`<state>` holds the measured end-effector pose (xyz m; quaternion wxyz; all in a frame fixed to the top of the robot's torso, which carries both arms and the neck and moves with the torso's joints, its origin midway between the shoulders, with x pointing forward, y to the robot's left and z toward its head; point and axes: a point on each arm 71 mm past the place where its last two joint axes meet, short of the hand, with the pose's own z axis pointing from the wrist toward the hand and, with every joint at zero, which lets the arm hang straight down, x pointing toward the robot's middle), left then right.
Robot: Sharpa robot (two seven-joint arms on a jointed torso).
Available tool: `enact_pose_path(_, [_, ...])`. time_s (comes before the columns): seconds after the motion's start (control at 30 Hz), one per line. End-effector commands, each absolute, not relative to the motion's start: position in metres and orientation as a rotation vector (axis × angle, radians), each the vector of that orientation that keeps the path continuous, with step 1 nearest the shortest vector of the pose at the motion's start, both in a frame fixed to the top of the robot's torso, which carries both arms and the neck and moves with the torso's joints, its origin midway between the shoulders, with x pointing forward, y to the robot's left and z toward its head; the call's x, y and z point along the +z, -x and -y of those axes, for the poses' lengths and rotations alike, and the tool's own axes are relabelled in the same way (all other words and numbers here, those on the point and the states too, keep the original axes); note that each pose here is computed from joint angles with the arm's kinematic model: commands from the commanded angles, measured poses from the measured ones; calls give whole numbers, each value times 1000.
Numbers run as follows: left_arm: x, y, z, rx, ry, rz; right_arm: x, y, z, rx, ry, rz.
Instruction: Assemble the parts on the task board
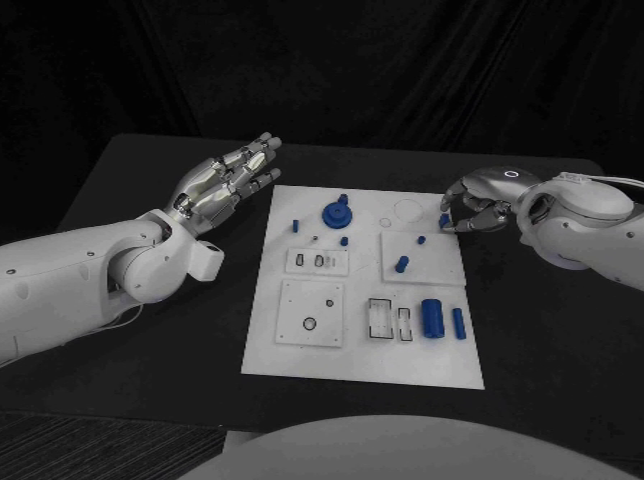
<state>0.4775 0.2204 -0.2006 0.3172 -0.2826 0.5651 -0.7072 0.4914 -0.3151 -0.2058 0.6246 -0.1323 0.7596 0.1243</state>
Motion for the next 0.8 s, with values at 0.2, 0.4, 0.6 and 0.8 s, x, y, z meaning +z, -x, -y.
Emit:
enact_pose_path(0.2, [-196, -476, -220, -1923, 709, -1417, -208, -492, 317, 252, 282, -1754])
enact_pose_path(0.4, [-196, -475, -219, -1928, 709, -1420, -208, -493, 317, 247, 283, -1749])
enact_pose_path(0.6, [-196, -475, -218, -1932, 710, -1424, -209, -493, 316, 246, 285, -1751])
enact_pose_path(0.8, [-196, -475, -218, -1930, 710, -1425, -210, -493, 316, 243, 284, -1755])
